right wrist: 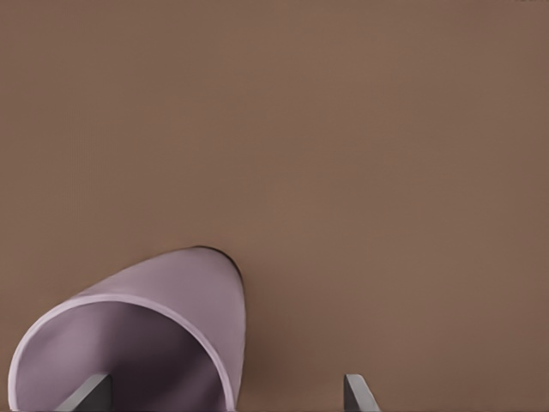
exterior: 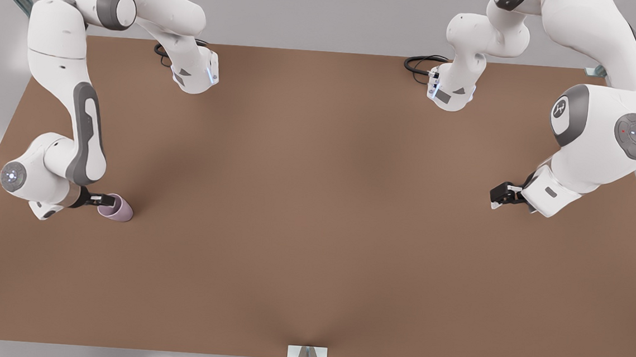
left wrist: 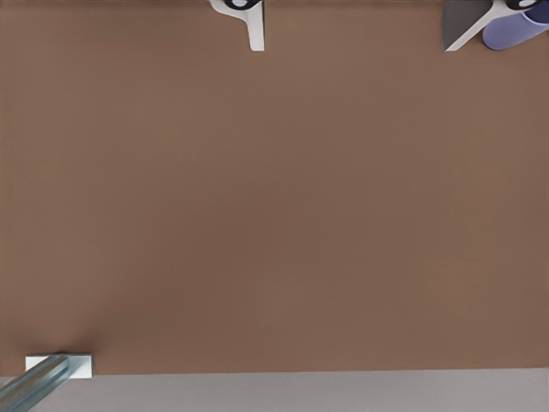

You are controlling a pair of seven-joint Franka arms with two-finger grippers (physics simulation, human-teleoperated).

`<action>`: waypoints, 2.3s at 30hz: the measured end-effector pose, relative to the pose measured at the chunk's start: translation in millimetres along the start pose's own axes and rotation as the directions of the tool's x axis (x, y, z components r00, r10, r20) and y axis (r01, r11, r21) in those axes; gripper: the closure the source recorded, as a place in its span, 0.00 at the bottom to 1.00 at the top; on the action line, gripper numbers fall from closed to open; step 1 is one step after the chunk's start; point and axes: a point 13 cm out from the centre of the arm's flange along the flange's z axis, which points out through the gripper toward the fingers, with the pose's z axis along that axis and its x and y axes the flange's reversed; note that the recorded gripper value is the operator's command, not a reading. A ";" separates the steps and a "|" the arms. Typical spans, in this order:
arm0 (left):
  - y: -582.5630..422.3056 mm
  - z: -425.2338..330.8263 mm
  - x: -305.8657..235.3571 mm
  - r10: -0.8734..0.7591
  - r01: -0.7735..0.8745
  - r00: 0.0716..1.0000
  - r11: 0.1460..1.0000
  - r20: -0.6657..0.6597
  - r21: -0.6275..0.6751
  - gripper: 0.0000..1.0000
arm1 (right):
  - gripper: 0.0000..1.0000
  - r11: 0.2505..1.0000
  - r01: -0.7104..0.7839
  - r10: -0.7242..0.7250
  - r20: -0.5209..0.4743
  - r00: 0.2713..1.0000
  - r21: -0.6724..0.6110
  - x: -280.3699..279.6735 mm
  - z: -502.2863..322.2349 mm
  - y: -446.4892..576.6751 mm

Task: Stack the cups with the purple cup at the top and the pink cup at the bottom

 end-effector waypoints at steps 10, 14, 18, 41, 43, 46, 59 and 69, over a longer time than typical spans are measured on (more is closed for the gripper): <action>0.0 -0.9 1.9 -0.002 0.002 1.000 1.000 -0.006 0.000 0.00 | 0.20 1.000 0.013 -0.013 -0.003 1.000 0.004 -2.0 22.3 -7.3; 0.4 -1.1 2.3 -0.002 0.002 1.000 1.000 -0.007 0.000 0.00 | 0.57 1.000 0.019 -0.019 0.006 1.000 0.002 -4.3 23.3 -7.3; 0.7 -1.3 2.4 -0.002 0.002 1.000 1.000 -0.007 0.000 0.00 | 0.70 1.000 0.021 -0.021 0.010 1.000 0.008 -4.4 21.7 -10.7; 2.3 -3.2 3.9 -0.001 0.001 1.000 1.000 -0.009 -0.007 0.00 | 0.79 0.953 0.304 -0.303 0.094 0.948 0.005 -45.6 -70.6 204.2; 3.3 -0.6 5.3 -0.002 0.002 1.000 1.000 -0.017 -0.008 0.00 | 0.79 0.939 0.343 -0.340 0.088 0.936 -0.018 -42.5 -66.9 252.4; 37.7 7.0 8.7 -0.061 0.059 0.997 0.998 -0.045 -0.025 0.00 | 0.79 0.913 0.408 -0.405 0.080 0.911 -0.020 -29.6 -63.8 331.9; 198.4 148.3 98.5 -0.187 0.189 0.942 0.982 -0.278 -0.018 0.00 | 0.79 0.855 0.518 -0.511 0.122 0.851 -0.030 35.0 -26.1 654.0; 332.2 219.0 146.1 -0.188 0.182 0.955 0.982 -0.230 -0.046 0.00 | 0.79 0.914 0.402 -0.396 0.110 0.912 -0.045 70.7 45.5 722.9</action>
